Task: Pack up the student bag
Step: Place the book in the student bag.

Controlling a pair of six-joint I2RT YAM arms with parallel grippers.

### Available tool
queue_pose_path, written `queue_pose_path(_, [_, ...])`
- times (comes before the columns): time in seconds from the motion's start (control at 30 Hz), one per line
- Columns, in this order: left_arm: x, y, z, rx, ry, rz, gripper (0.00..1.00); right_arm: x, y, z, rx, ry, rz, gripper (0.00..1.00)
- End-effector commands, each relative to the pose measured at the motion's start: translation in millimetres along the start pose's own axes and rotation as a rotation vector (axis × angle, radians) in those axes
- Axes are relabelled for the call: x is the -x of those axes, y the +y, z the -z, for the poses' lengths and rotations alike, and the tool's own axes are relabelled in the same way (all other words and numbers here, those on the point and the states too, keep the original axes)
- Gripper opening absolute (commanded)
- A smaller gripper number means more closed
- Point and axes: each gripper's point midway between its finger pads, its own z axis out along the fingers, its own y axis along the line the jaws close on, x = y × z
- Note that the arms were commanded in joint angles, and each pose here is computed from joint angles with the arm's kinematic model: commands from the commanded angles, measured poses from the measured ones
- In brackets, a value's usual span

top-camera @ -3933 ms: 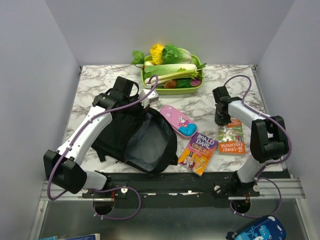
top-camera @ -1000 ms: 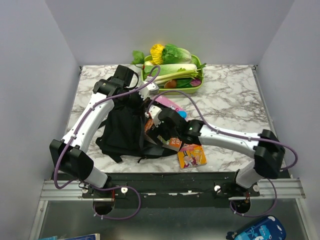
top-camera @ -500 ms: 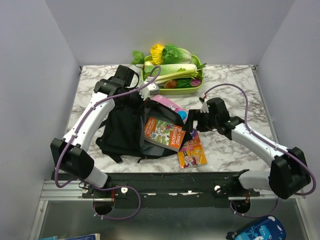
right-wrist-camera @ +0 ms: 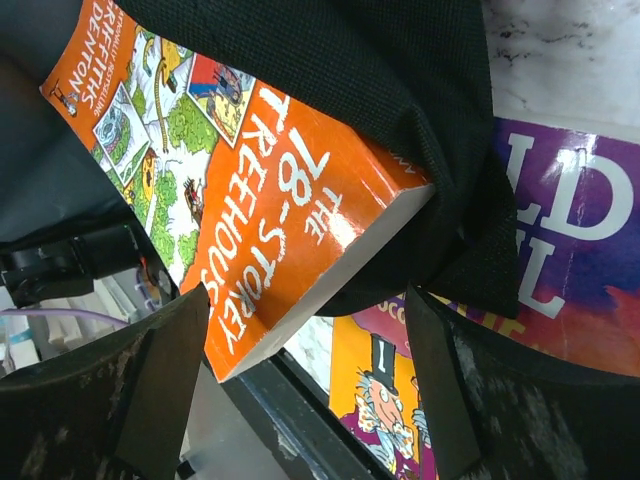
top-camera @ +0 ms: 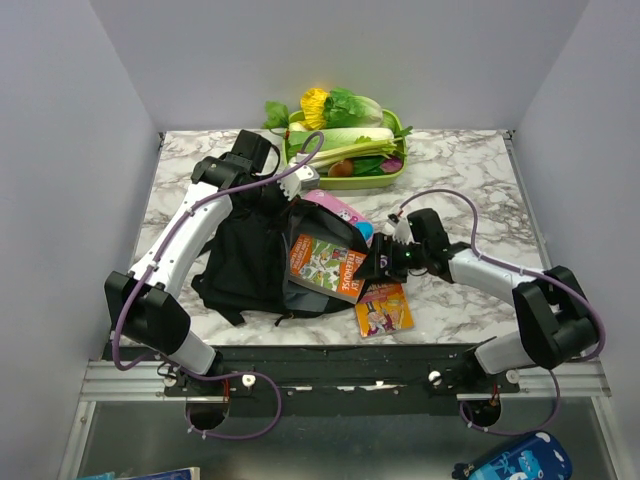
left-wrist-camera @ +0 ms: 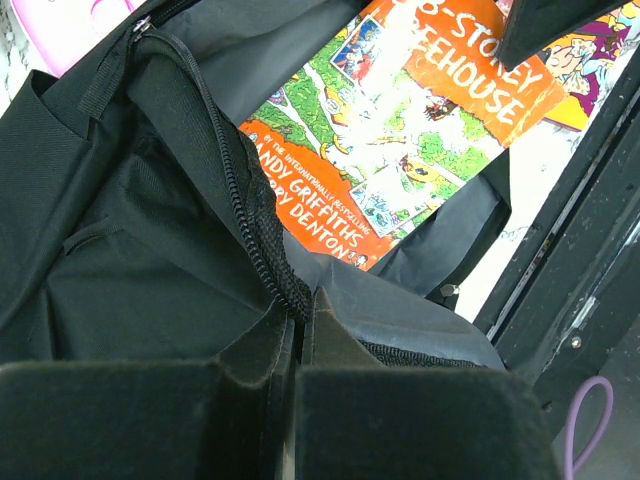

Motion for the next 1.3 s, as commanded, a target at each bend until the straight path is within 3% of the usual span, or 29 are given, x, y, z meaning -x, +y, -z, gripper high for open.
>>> queue_pose_path(0.0, [0, -4, 3, -0.008, 0.0, -0.005, 0.0, 1, 9, -4, 0.079, -0.007, -0.025, 0.85])
queue_pose_path(0.5, [2, -11, 6, -0.028, -0.012, 0.011, 0.0, 37, 32, -10, 0.182, -0.132, -0.04, 0.69])
queue_pose_path(0.6, [1, -11, 5, -0.027, -0.01, 0.019, 0.0, 46, 43, -2, 0.199, -0.173, -0.018, 0.61])
queue_pose_path(0.63, [1, -10, 4, -0.019, -0.008, 0.025, 0.0, 48, 46, 1, 0.2, -0.178, -0.032, 0.47])
queue_pose_path(0.73, [6, -6, 5, -0.01, -0.004, 0.029, 0.0, 60, 62, 13, 0.209, -0.232, -0.006, 0.24])
queue_pose_path(0.77, [7, -9, 6, -0.023, -0.005, 0.029, 0.0, 63, 66, 16, 0.216, -0.242, 0.007, 0.23])
queue_pose_path(1.0, [29, -17, 18, -0.086, -0.029, 0.029, 0.0, 64, 84, 9, 0.277, -0.228, 0.08, 0.25])
queue_pose_path(1.1, [33, -19, 21, -0.099, -0.04, 0.032, 0.0, 56, 92, -6, 0.277, -0.183, 0.111, 0.41])
queue_pose_path(1.13, [39, -22, 24, -0.11, -0.057, 0.027, 0.0, 55, 100, -10, 0.291, -0.168, 0.129, 0.51])
queue_pose_path(1.27, [49, -31, 34, -0.156, -0.076, 0.03, 0.0, 56, 102, -31, 0.298, -0.109, 0.089, 0.54])
